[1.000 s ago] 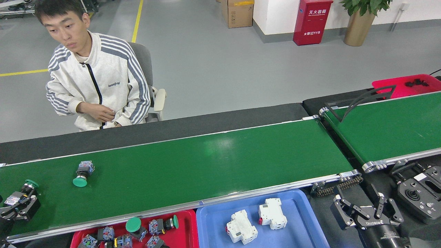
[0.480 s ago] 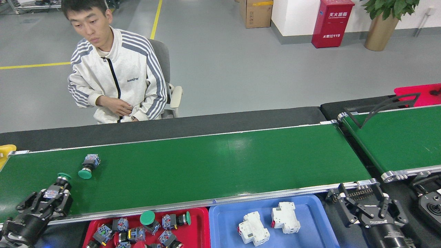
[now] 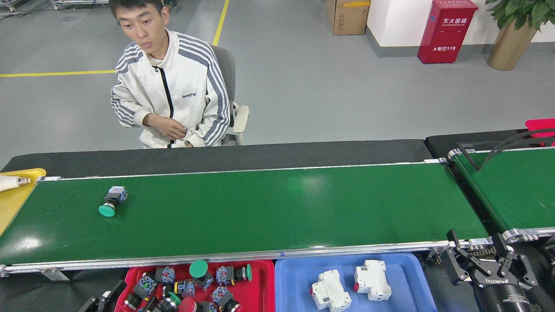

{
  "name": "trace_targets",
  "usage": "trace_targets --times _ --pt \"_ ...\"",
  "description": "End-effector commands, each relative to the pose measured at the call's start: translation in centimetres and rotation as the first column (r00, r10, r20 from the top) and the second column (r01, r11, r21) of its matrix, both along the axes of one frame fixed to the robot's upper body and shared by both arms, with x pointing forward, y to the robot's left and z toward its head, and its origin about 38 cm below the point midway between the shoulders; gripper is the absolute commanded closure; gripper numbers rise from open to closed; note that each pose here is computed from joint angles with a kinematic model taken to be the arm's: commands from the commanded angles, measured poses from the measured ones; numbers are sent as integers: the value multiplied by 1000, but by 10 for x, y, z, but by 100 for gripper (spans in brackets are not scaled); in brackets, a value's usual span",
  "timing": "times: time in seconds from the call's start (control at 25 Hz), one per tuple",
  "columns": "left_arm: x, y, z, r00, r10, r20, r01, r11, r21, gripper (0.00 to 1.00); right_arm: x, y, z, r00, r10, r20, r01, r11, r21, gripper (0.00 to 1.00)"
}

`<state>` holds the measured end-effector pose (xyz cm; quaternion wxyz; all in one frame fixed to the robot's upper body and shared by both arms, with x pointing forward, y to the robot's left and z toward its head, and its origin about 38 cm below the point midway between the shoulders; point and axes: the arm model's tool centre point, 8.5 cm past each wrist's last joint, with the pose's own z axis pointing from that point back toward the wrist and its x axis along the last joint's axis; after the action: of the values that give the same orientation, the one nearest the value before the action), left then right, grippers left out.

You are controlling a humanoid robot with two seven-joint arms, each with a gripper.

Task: Pick switch part from conveyor to tray

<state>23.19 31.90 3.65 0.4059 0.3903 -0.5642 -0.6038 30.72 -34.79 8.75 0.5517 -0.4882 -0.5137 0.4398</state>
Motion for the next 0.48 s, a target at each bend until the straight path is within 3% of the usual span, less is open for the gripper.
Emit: trace_targets --times 0.0,0.16,0.2,0.24,0.44 --pt "2 8 8 999 21 29 -21 1000 7 0 -2 1 4 1000 5 20 -5 1000 -5 0" --pt "12 24 16 995 78 65 -79 997 9 0 -4 1 1 1000 0 8 0 1000 0 0" --pt "19 41 16 978 194 75 -197 980 30 0 -6 1 -1 1000 2 2 -2 1000 -2 0" --pt "20 55 11 967 248 62 -251 967 51 0 -9 1 -3 1000 1 -4 -1 1000 -2 0" --pt "16 89 -1 963 270 3 -269 959 91 0 -16 1 -9 1000 0 -23 0 1000 0 0"
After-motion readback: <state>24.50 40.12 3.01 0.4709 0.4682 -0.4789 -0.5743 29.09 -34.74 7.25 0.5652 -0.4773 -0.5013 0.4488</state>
